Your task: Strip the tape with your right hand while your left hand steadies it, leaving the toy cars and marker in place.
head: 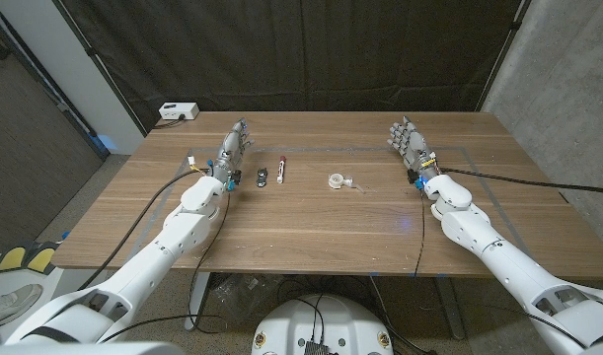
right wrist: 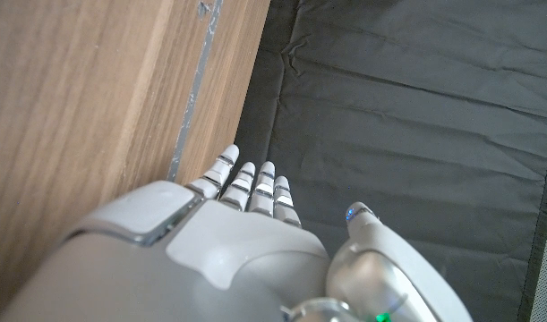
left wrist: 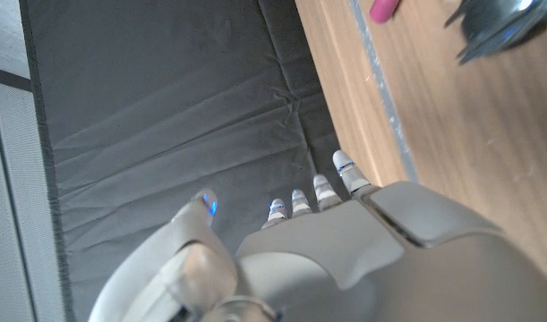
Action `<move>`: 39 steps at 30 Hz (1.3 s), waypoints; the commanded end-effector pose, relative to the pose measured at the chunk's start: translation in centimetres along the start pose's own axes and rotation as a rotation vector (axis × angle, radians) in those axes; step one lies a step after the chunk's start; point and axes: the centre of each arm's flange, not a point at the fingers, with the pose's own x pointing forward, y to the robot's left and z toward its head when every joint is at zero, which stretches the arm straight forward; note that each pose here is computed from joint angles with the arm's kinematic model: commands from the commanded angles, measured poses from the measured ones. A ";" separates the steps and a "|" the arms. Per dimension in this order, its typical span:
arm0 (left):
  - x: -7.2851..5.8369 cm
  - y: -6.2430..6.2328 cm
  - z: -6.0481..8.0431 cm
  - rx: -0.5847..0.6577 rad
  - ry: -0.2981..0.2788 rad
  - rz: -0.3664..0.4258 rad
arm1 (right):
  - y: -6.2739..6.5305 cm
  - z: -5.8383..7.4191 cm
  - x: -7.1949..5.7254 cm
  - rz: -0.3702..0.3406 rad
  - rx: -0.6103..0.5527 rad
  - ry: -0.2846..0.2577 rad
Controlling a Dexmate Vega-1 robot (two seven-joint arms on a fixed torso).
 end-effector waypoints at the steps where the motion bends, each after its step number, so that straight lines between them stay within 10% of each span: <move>1: -0.2 -0.5 4.2 0.306 -0.191 0.065 | 0.2 0.0 -0.4 0.002 -0.012 0.014; 23: 0.2 -5.3 11.5 0.836 -0.421 -0.079 | 0.5 -0.2 -1.4 -0.010 -0.016 -0.009; 39: 0.0 -9.5 14.4 1.158 -0.465 -0.258 | 0.7 -0.4 -1.3 0.004 -0.008 -0.032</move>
